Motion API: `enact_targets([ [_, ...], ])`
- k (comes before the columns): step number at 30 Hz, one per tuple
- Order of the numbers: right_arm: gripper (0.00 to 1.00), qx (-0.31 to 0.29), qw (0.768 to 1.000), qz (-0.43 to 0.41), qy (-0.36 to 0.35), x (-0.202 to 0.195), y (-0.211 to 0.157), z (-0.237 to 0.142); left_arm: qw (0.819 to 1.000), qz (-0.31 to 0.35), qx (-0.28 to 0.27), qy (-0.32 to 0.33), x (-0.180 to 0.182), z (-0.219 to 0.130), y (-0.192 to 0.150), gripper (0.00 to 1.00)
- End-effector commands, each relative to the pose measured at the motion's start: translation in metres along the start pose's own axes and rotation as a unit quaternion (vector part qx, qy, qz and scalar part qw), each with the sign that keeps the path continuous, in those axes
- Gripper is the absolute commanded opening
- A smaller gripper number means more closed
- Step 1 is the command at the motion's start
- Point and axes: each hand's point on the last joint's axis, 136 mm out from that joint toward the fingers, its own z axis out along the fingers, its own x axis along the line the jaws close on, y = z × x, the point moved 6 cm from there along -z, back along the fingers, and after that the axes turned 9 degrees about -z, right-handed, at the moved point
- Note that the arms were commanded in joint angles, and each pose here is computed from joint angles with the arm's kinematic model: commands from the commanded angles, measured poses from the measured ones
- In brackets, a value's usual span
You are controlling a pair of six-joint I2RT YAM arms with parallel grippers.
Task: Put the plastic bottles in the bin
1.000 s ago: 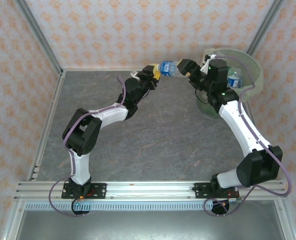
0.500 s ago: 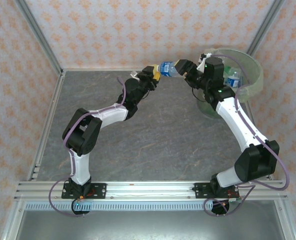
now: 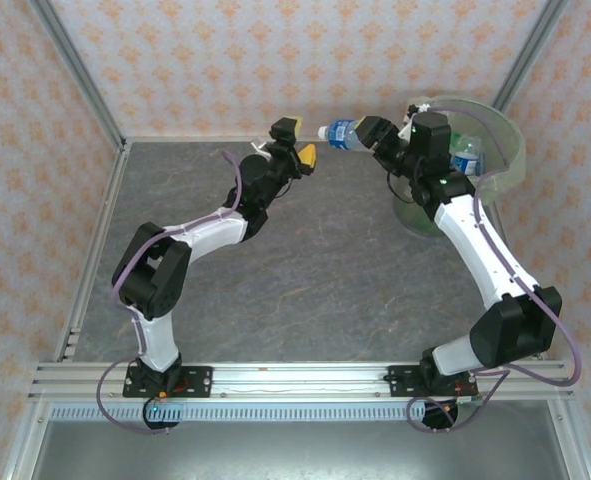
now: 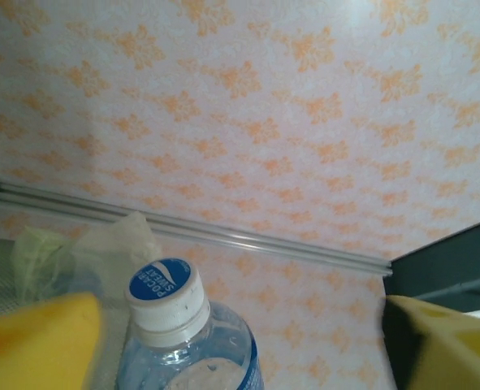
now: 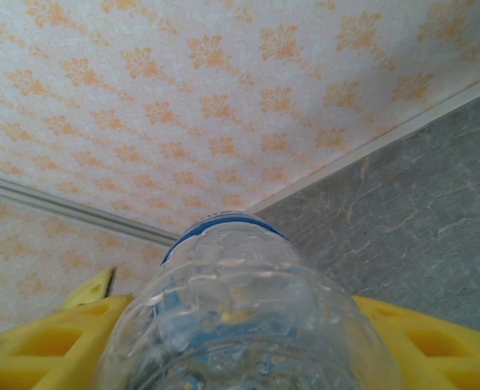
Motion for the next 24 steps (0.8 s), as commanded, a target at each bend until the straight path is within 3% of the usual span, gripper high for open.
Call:
enact_targets([
  [1, 0.63, -0.061, 0.997, -0.037, -0.015, 0.017, 0.035, -0.033, 0.999, 0.037, -0.002, 0.015, -0.012, -0.008, 0.0, 0.99],
  [14, 0.6, -0.147, 0.979, -0.053, -0.129, -0.022, 0.106, -0.1, 0.981, 0.165, 0.0, 0.103, -0.016, -0.013, -0.004, 0.99],
  [24, 0.61, -0.203, 0.942, -0.063, -0.259, -0.061, 0.149, -0.143, 0.959, 0.251, 0.001, 0.135, -0.027, -0.027, -0.008, 0.99],
])
